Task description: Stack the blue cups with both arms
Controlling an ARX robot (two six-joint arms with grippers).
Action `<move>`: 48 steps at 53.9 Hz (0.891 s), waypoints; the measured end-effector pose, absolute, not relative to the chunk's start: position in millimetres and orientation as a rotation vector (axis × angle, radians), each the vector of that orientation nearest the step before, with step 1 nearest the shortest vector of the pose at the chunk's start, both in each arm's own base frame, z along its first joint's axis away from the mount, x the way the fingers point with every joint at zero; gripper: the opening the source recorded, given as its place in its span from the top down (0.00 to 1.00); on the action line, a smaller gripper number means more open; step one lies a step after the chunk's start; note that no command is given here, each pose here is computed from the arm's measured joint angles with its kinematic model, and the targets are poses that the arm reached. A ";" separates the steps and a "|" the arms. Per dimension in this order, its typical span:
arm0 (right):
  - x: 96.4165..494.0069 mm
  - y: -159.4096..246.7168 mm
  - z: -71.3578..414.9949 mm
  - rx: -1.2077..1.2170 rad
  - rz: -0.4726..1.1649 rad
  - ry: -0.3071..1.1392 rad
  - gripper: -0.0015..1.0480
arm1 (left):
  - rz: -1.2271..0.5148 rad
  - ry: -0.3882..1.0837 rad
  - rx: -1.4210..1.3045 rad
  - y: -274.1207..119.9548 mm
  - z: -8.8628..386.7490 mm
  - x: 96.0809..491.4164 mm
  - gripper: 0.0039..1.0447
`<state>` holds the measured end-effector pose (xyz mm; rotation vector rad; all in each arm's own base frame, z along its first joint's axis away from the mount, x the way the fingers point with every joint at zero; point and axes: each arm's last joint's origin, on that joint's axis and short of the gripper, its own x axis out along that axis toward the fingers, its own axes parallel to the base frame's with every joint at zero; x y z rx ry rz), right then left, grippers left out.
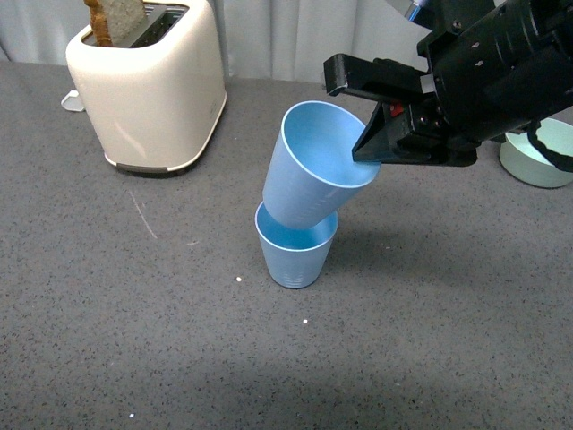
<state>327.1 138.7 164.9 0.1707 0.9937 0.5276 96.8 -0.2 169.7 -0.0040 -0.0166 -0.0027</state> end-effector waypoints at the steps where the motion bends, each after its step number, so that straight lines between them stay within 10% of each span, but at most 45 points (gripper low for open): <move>1: 326.9 140.0 163.7 0.167 0.527 0.997 0.99 | -0.003 -0.017 -0.004 -0.2 169.7 96.8 0.06; 9: 327.5 143.4 159.5 0.145 0.511 1.006 0.97 | -0.003 -0.017 -0.004 -0.2 169.7 96.8 0.06; 38: 325.6 137.5 182.9 0.052 0.488 0.744 0.16 | -0.003 -0.017 -0.004 -0.2 169.7 96.8 0.06; 48: 294.9 102.0 159.8 -0.035 0.034 0.167 0.45 | 0.000 -0.016 -0.004 -0.2 169.6 96.8 0.06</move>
